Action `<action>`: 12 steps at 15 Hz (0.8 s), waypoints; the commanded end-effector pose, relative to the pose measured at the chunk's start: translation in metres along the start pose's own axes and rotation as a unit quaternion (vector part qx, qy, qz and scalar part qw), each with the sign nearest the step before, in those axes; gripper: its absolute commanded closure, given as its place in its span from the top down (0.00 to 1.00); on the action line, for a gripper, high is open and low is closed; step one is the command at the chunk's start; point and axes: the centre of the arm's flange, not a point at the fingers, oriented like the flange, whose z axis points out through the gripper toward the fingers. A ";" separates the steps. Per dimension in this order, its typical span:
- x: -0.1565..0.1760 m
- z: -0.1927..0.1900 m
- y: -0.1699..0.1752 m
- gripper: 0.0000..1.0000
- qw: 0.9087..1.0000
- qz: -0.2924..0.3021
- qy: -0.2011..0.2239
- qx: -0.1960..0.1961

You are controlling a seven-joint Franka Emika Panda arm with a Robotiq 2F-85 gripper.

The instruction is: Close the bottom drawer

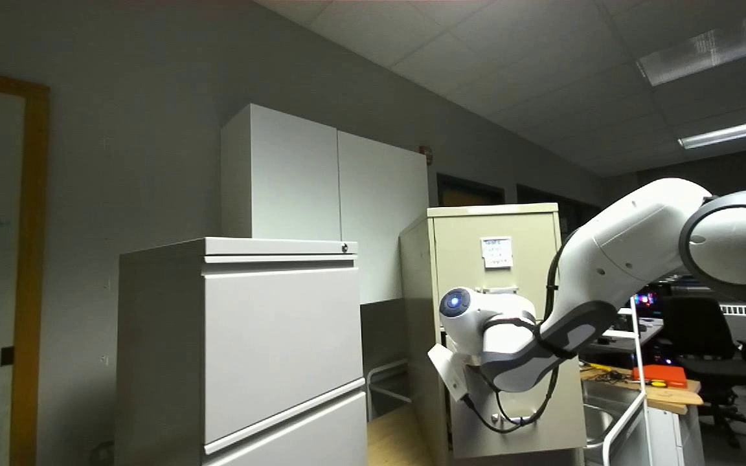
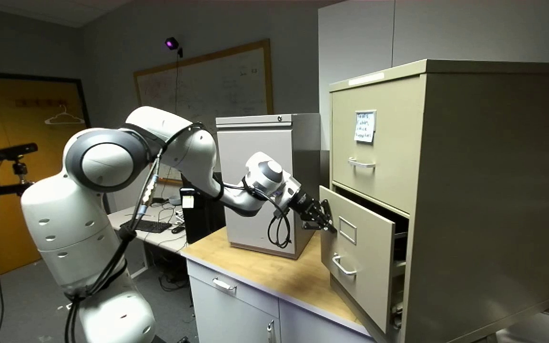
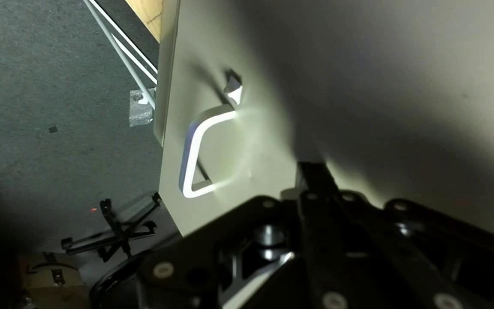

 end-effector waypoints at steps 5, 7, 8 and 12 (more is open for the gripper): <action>0.000 0.000 0.000 0.26 1.000 0.000 0.000 0.000; -0.011 -0.003 0.005 0.31 1.000 -0.006 0.013 0.009; -0.020 -0.002 0.003 0.08 1.000 -0.002 0.021 0.010; -0.035 0.014 -0.030 0.00 0.993 0.060 0.094 0.034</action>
